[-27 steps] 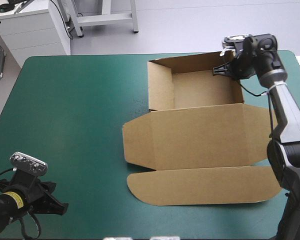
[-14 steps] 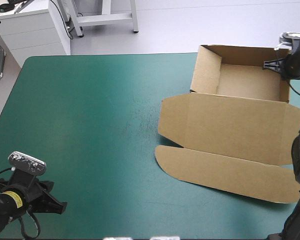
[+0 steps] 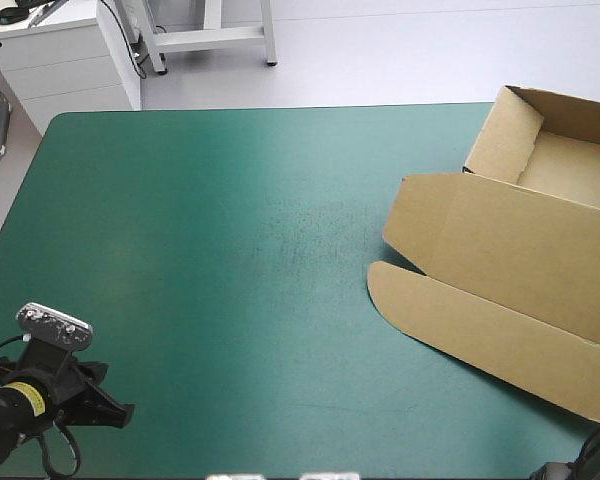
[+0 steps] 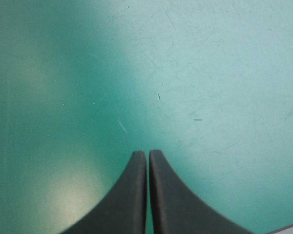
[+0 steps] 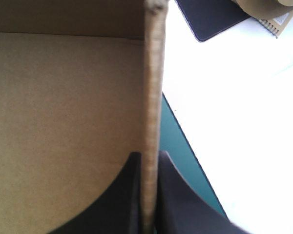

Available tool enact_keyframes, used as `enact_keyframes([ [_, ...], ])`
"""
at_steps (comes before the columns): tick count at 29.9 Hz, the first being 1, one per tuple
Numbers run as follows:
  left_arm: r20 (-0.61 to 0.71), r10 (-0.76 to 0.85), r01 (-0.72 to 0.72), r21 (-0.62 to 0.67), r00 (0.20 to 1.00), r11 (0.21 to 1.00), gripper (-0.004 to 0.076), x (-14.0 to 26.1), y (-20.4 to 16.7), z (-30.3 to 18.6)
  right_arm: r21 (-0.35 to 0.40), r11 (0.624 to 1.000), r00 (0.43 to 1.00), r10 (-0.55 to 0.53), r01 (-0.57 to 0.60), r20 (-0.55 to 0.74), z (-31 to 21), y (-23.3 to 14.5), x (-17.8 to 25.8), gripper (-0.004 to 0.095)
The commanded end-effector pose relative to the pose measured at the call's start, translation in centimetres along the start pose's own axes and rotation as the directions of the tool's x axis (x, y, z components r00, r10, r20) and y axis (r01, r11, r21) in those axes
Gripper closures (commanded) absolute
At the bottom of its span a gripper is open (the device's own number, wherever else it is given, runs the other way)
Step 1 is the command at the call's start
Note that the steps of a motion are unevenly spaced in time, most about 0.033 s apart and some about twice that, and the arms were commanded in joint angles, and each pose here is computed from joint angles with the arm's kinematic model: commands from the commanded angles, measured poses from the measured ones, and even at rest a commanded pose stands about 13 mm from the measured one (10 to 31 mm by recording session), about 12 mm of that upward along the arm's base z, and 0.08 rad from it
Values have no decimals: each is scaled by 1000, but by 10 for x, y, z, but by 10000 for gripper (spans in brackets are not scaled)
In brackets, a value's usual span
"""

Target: Fold the box

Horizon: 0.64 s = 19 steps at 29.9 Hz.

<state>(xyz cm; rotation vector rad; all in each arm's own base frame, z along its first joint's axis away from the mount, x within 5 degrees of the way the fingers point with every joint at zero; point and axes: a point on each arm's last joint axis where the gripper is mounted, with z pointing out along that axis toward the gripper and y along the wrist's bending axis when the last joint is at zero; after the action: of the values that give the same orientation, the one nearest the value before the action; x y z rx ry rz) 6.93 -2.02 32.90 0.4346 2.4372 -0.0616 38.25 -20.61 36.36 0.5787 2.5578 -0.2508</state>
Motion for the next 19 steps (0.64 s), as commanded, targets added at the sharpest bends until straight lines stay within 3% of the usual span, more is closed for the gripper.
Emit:
enact_keyframes([
  [1, 59, -14, 14, -3, 998, 1000, 731, -8, 1, -4, 11, 1000, 993, 1, -3, 116, -34, -12, -7, 906],
  [5, 78, -18, 19, -1, 997, 1000, 731, -10, 1, -5, 19, 999, 992, -28, 26, 121, -34, -13, -8, 788],
  [8, 91, -18, 18, 0, 996, 1000, 731, -11, 1, -5, 17, 999, 992, -29, 28, 120, -34, -13, -8, 582],
  [12, 96, -20, 20, 0, 995, 1000, 731, -12, 0, -5, 9, 1000, 992, -26, 25, 121, -38, -12, -7, 157],
  [13, 98, -20, 20, 0, 995, 1000, 731, -12, 0, -5, 7, 1000, 992, -25, 25, 122, -39, -12, -7, 96],
  [15, 98, -20, 20, 0, 995, 1000, 731, -12, 0, -5, 6, 1000, 991, -25, 24, 130, -45, -12, -6, 19],
  [19, 98, -21, 21, 2, 995, 1000, 731, -12, 0, -5, -13, 999, 987, -47, 50, 151, -59, -10, -5, 89],
])
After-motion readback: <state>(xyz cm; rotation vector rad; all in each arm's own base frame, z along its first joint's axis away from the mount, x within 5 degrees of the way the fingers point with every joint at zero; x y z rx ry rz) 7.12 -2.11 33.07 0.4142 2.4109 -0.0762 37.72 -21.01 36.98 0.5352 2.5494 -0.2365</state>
